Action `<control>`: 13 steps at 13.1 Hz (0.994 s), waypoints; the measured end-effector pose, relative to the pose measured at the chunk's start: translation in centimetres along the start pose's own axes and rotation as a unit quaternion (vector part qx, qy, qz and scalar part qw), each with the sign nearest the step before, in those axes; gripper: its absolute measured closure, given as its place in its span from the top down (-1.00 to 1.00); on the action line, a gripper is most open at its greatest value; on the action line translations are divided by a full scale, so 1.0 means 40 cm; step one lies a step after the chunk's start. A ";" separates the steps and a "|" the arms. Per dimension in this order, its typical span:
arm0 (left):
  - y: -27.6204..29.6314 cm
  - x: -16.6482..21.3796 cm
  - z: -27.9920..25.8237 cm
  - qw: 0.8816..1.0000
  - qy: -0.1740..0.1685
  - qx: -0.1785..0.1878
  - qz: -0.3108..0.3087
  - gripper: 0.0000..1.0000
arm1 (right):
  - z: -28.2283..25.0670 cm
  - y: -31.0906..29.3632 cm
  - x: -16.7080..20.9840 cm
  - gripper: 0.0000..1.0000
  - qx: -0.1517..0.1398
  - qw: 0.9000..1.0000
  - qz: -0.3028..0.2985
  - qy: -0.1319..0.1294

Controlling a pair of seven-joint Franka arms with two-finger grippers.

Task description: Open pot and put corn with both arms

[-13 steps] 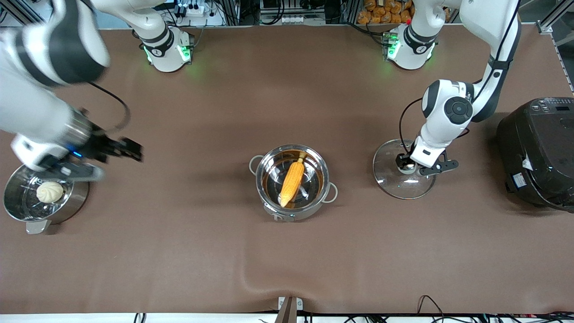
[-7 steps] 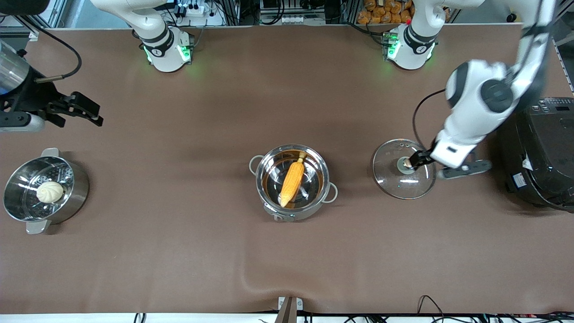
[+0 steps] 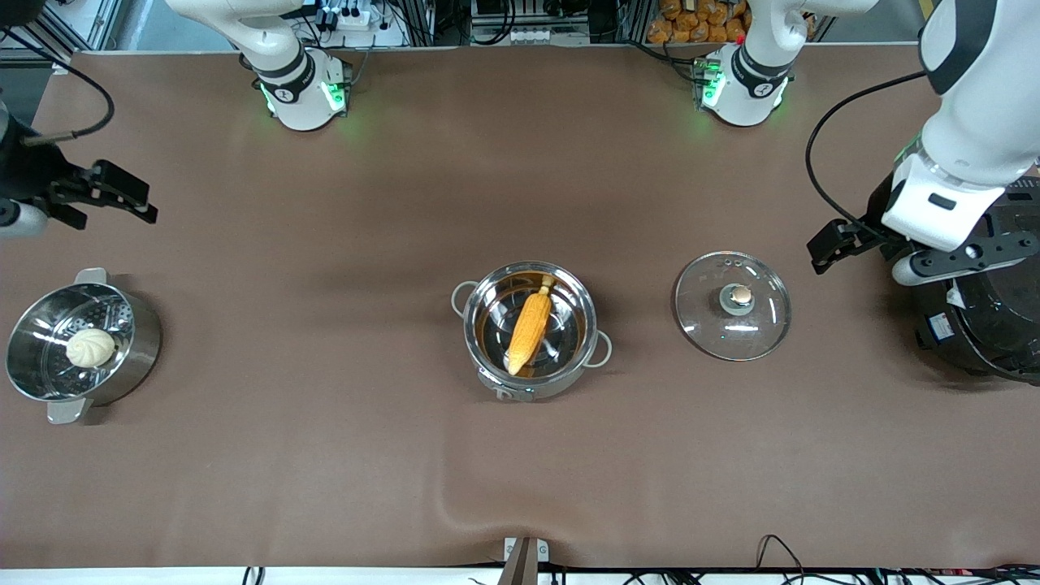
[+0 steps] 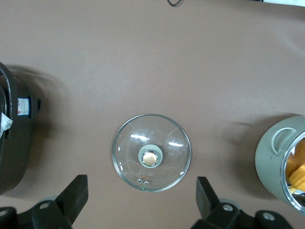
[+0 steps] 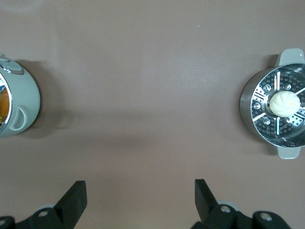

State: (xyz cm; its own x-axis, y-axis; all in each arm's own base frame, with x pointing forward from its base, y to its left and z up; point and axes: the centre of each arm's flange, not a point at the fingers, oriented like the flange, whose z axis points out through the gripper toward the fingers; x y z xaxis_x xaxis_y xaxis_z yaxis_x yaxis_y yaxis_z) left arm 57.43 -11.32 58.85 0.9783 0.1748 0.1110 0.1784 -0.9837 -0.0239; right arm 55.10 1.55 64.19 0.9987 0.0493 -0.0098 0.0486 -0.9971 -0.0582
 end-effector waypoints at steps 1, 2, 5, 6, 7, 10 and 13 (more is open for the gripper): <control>-0.004 -0.005 -0.011 1.000 -0.001 0.000 0.001 1.00 | -0.012 0.000 -0.004 1.00 0.000 1.000 0.000 -0.001; -0.009 -0.008 -0.020 1.000 -0.001 0.000 0.004 1.00 | -0.019 0.003 -0.007 1.00 0.000 1.000 0.001 -0.002; -0.023 -0.006 -0.043 1.000 0.005 -0.002 0.010 1.00 | -0.021 0.037 -0.009 1.00 0.000 1.000 0.012 -0.003; -0.031 -0.002 -0.051 1.000 0.009 -0.003 0.011 1.00 | -0.021 0.041 -0.009 1.00 0.000 1.000 0.013 -0.003; -0.047 0.006 -0.060 1.000 0.012 -0.003 0.011 1.00 | -0.020 0.041 -0.009 1.00 0.000 1.000 0.013 -0.004; -0.107 0.037 -0.068 1.000 0.015 -0.012 0.000 1.00 | -0.020 0.039 -0.009 1.00 0.000 1.000 0.012 -0.004; -0.146 0.057 -0.066 1.000 0.012 -0.024 -0.006 1.00 | -0.019 0.039 -0.009 1.00 0.000 1.000 0.012 -0.005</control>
State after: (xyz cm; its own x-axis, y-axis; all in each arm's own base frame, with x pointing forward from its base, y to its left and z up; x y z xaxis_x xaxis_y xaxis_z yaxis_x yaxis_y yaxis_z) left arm 58.36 -5.29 61.85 0.9731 0.1865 0.1352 0.1848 -0.9825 0.0253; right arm 54.85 -0.08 64.85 0.9994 0.0254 -0.0216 0.0241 -0.9980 -0.0586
